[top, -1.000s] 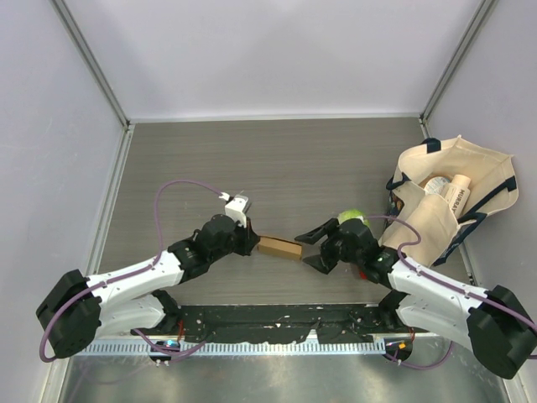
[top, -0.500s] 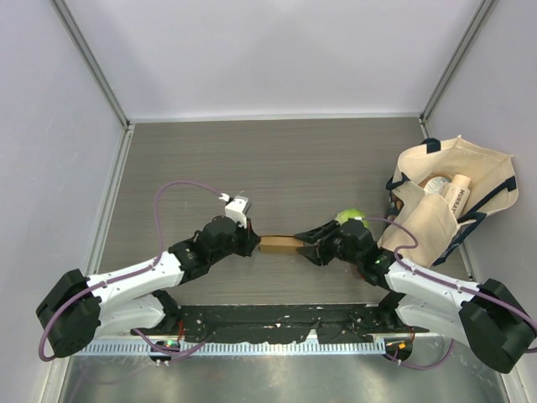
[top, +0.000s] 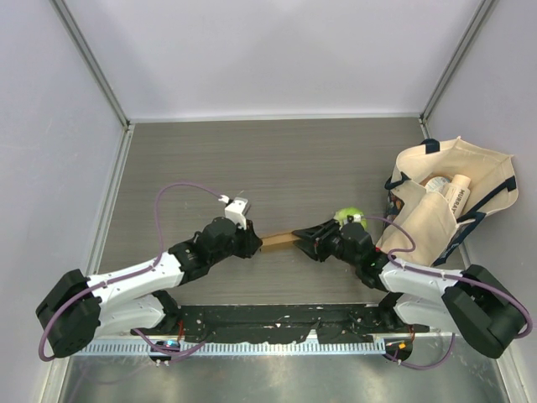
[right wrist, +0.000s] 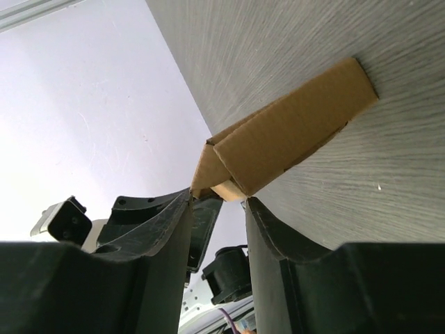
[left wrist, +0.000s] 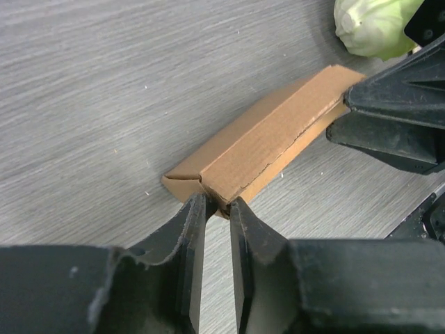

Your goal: Fold the paper box

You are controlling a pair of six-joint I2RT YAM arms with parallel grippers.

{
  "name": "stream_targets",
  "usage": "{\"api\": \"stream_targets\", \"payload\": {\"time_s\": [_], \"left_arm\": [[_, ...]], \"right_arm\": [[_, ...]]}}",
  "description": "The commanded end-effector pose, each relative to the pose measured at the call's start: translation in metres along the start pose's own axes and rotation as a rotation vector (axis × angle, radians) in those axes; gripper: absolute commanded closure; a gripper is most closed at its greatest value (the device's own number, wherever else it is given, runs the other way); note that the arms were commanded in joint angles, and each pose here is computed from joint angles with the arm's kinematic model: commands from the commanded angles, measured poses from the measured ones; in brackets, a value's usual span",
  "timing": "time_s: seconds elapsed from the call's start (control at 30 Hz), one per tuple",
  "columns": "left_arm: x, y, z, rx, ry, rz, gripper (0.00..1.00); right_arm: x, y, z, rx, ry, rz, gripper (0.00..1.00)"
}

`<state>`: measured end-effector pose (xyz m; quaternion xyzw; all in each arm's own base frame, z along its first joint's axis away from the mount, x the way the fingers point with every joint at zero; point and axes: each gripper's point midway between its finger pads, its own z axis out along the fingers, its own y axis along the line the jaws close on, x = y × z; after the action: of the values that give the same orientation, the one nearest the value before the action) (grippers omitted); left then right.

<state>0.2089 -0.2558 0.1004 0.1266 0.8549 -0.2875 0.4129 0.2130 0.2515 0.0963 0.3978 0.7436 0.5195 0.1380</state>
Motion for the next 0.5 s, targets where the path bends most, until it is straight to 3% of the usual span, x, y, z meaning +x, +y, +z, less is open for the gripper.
{"api": "stream_targets", "payload": {"time_s": [0.0,0.13,0.37,0.47], "left_arm": [[0.031,0.003,-0.009,0.013,0.108,0.009,0.73],[0.030,0.002,-0.018,0.013,0.116,-0.009,0.60],[0.011,-0.013,-0.037,0.068,0.091,-0.026,0.51],[-0.011,-0.018,-0.043,0.075,0.052,-0.043,0.45]], "right_arm": [[-0.009,-0.065,-0.001,0.193,-0.024,0.088,0.59],[-0.011,-0.074,0.001,0.211,-0.029,0.087,0.61],[-0.018,-0.080,0.009,0.220,-0.045,0.085,0.64],[-0.018,-0.081,0.013,0.216,-0.040,0.086,0.73]]}}
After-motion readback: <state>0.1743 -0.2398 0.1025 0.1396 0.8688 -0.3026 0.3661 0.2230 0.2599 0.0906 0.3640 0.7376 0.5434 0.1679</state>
